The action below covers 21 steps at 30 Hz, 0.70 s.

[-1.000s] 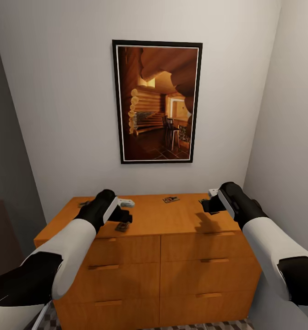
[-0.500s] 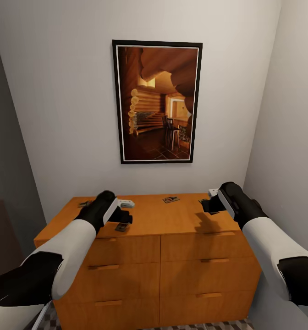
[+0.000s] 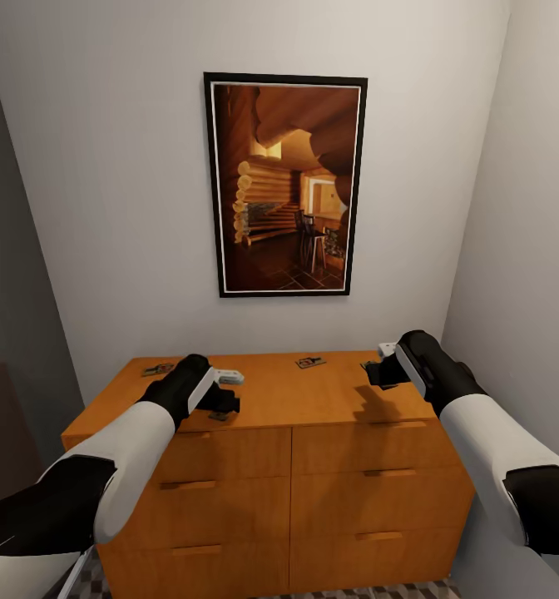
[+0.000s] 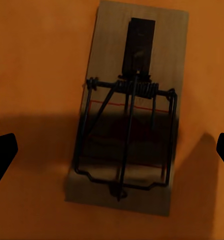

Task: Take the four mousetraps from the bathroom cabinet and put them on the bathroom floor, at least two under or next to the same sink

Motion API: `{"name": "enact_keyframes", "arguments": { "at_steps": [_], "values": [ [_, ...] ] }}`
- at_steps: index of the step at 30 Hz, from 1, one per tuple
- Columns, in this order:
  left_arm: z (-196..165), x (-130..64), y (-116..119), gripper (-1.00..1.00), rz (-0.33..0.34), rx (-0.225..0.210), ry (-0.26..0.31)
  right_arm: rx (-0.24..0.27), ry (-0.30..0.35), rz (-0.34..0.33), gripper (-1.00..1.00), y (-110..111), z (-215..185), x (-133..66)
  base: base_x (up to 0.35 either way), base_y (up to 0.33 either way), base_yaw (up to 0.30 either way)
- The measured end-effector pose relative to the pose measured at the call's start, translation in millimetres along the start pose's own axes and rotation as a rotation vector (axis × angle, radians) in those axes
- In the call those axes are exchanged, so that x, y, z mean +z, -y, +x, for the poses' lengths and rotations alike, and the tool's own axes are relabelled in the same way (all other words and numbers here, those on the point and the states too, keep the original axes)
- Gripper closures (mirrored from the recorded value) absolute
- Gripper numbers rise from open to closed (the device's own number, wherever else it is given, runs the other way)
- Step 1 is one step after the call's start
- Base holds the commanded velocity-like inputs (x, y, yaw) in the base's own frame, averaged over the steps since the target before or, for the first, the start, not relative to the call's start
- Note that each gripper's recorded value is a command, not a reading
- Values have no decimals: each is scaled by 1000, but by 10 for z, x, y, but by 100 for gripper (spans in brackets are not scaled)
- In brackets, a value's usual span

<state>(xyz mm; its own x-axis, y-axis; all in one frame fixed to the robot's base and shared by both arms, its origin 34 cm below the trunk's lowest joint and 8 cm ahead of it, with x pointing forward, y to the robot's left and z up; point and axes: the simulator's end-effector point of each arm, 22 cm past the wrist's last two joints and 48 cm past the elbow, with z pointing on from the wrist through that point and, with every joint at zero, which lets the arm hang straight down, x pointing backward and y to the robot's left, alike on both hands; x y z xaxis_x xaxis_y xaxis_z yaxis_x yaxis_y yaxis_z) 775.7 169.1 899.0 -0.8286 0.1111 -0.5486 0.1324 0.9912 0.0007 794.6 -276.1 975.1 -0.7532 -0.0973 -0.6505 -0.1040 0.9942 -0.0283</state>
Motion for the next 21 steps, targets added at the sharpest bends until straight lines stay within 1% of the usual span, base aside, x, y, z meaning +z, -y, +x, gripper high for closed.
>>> {"name": "enact_keyframes", "arguments": {
  "at_steps": [21],
  "values": [
    [18,11,11,-100,2,0,-4,0,0,0,100,-2,1,1,0,0,0]
  ]
}}
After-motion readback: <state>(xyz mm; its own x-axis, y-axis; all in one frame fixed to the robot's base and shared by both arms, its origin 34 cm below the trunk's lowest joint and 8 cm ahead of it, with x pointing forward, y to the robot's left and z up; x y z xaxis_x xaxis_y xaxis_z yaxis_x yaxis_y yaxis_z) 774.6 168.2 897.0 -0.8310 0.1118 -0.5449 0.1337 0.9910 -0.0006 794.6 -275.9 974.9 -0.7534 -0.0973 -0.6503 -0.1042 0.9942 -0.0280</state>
